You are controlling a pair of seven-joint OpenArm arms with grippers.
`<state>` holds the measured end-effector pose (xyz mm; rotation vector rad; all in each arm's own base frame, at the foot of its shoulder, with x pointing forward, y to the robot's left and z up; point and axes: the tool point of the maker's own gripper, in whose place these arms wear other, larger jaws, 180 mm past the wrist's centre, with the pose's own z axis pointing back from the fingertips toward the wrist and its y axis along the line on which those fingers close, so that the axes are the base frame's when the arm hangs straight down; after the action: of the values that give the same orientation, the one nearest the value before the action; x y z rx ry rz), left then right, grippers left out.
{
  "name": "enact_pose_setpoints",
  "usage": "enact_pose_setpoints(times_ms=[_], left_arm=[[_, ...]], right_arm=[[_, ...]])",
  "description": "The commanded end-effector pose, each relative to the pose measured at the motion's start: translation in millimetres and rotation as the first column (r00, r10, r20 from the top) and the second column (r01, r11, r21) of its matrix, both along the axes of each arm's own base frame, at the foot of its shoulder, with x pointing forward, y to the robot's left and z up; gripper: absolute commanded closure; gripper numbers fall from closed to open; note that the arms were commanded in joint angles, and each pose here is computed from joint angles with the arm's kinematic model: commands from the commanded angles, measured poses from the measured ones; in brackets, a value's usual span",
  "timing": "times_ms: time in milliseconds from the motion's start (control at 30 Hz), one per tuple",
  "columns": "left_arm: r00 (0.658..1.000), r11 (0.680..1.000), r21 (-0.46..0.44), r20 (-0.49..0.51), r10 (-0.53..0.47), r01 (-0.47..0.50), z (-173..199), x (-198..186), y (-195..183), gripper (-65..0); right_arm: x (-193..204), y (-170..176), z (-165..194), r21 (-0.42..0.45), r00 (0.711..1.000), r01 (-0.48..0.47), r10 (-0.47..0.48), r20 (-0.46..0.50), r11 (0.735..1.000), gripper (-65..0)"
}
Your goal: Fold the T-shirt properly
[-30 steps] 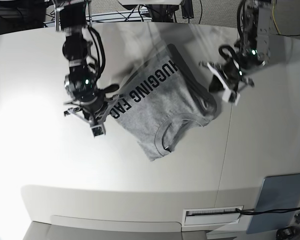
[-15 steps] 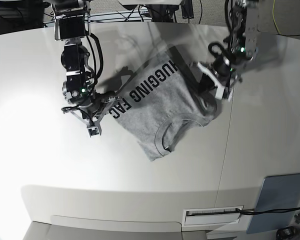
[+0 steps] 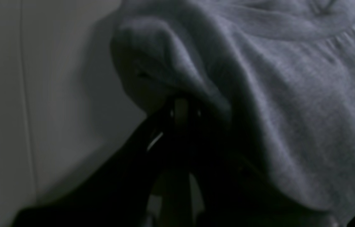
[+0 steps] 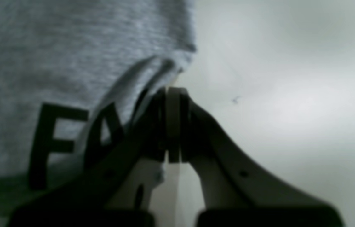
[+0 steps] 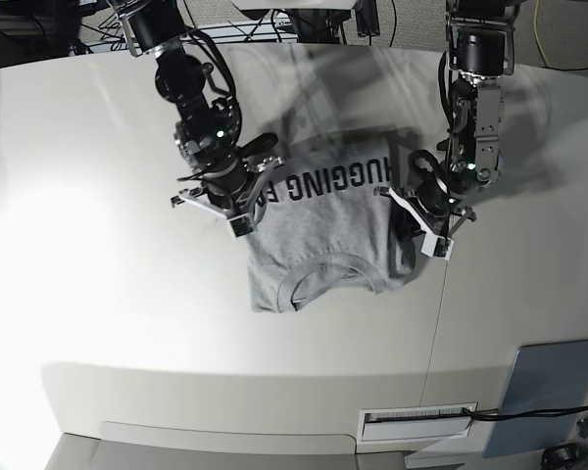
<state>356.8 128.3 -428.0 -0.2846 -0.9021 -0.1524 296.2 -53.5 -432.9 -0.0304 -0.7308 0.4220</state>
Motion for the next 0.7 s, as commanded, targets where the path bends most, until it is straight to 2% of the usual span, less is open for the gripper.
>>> enact_pose_setpoints(times_ms=[0,167,367,533,667], left_arm=[[1.0,0.999,0.053,-0.027,0.006,-0.004,-3,0,12,0.0],[1.0,0.998,0.064,-0.011,0.002,-0.001,10,1,21,0.0],[0.997,0.995,0.087,0.061,-0.052,0.046,52,-15,26,0.0],[0.995,0.989,0.126,0.055,-0.078,0.071,74,-52,24,0.0],[0.994,0.984,0.15,0.036,-0.106,0.1,83,-94,20,0.0]], right_arm=[[-33,7,-18,0.004,0.99,-0.029,0.029,-0.14,1.0,0.0],[-33,-4,27,0.005,1.0,-0.005,0.005,-0.017,1.0,0.0],[-31,-57,82,-0.043,0.989,0.102,-0.097,0.109,0.994,0.0],[-51,-99,109,-0.049,0.966,0.23,-0.222,0.129,0.972,0.0],[-88,-117,116,-0.081,0.961,0.271,-0.264,0.086,0.959,0.0]])
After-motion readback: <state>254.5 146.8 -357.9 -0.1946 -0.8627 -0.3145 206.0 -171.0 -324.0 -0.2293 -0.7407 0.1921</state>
